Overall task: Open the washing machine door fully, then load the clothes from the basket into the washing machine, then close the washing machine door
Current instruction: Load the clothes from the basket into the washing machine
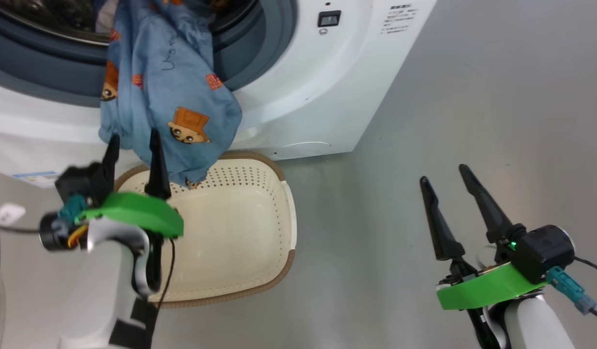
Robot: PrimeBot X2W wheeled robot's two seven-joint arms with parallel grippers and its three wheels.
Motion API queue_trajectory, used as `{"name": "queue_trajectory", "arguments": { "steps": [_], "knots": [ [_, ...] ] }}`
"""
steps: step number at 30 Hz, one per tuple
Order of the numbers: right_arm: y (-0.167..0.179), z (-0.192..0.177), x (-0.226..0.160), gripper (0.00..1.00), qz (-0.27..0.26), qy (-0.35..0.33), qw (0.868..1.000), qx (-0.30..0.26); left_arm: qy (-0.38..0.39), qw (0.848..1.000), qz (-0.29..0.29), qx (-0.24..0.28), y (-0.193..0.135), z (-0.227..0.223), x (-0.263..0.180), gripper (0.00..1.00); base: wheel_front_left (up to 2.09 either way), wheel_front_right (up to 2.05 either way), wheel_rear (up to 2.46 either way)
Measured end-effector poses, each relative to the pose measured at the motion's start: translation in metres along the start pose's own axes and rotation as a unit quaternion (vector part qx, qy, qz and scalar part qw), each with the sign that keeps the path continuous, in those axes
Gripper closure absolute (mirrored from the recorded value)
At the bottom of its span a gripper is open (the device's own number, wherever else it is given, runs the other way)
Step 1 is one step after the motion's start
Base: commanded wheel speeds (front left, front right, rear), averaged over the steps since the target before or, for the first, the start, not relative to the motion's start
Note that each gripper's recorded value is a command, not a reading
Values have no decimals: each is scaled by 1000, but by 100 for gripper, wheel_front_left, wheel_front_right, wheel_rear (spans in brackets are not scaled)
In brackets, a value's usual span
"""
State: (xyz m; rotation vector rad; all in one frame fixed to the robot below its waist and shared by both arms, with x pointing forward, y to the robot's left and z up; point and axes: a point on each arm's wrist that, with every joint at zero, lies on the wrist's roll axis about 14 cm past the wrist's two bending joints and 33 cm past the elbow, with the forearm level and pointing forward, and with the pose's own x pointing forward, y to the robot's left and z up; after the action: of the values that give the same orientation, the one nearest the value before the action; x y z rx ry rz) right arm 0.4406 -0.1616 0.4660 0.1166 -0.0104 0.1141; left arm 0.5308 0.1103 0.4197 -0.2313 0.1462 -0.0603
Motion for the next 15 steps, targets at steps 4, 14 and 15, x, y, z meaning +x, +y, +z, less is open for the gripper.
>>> {"name": "queue_trajectory", "arguments": {
  "steps": [4,14,15],
  "knots": [
    [-1,1,3,0,-1,-3,1000,-2,6,1000,15,-3,10,-8,-17,0,0,0,0],
    [5,6,6,0,12,-10,1000,-8,6,999,38,-10,26,-11,-56,0,0,0,0],
    [5,6,5,0,12,-10,1000,-8,7,999,39,-10,27,-12,-60,0,0,0,0]
  ]
}}
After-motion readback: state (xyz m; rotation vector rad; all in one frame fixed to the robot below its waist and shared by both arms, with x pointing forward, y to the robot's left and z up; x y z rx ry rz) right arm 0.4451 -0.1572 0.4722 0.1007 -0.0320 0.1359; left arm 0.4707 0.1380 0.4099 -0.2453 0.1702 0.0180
